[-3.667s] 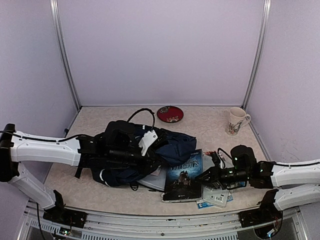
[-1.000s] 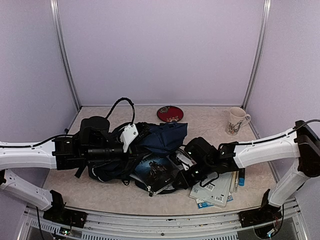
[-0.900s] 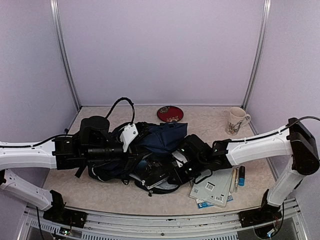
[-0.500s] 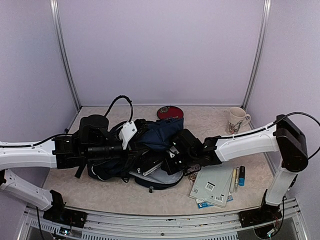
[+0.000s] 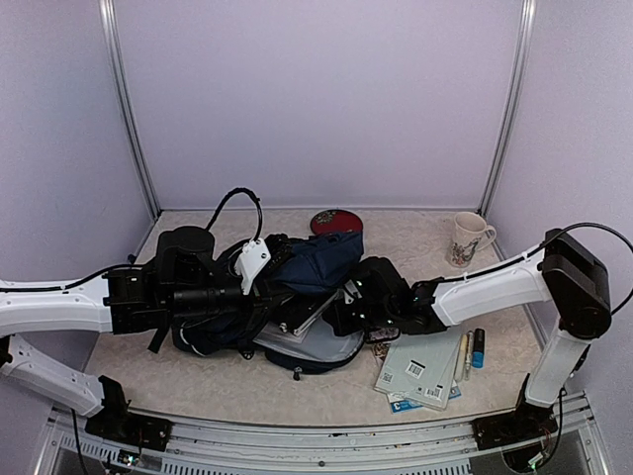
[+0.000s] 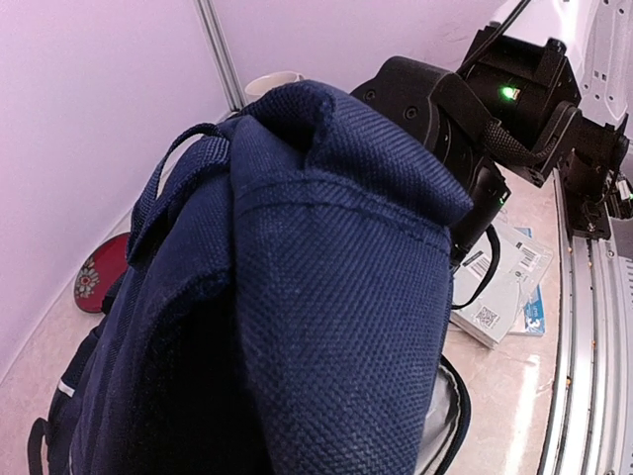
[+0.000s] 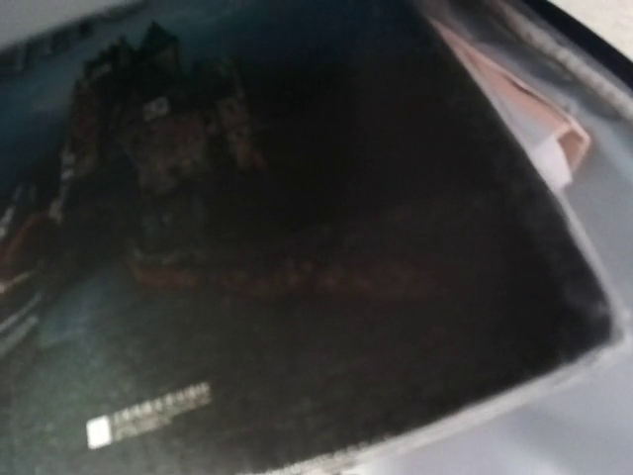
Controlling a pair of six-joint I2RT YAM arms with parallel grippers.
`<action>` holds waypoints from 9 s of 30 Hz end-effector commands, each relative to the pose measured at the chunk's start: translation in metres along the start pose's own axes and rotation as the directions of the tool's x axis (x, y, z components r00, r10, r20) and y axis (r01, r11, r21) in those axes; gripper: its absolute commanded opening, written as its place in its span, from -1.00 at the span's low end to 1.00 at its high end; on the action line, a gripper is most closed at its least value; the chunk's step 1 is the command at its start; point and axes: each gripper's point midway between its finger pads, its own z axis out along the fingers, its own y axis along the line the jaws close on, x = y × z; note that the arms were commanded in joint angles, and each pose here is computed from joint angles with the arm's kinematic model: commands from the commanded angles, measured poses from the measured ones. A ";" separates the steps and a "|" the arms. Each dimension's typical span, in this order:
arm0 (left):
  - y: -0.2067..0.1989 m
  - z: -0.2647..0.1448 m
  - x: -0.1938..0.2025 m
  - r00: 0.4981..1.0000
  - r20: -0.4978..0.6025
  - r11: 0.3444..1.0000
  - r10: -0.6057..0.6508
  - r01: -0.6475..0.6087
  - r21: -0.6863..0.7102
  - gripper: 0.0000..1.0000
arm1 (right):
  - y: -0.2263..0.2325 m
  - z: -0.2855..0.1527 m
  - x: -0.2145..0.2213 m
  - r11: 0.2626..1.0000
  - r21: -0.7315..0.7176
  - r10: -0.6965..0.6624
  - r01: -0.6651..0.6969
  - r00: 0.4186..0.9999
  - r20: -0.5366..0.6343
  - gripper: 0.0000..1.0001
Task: Pack the student bag
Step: Open the largest pocket of the student bag, then place the book in the largest pocket of the bag, then pick up the pencil case from the center of the board, then place the pencil case in the largest pocket of the bag, then put down the student bag at the center of the board.
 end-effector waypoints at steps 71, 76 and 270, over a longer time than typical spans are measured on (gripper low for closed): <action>0.083 -0.044 -0.068 0.975 0.220 0.924 -0.038 0.119 -0.364 -1.00 | -0.195 -0.172 0.136 0.684 0.512 0.622 -0.520 0.782 -0.036 0.87; 0.087 -0.047 -0.069 0.974 0.224 0.919 -0.037 0.122 -0.376 -1.00 | -0.181 -0.149 0.136 0.747 0.434 0.606 -0.504 0.784 -0.132 0.58; 0.034 -0.048 -0.093 0.951 0.310 0.999 0.012 -0.002 -0.034 -1.00 | 0.013 -0.095 0.011 0.807 -0.363 0.393 -0.465 0.883 -0.259 -0.94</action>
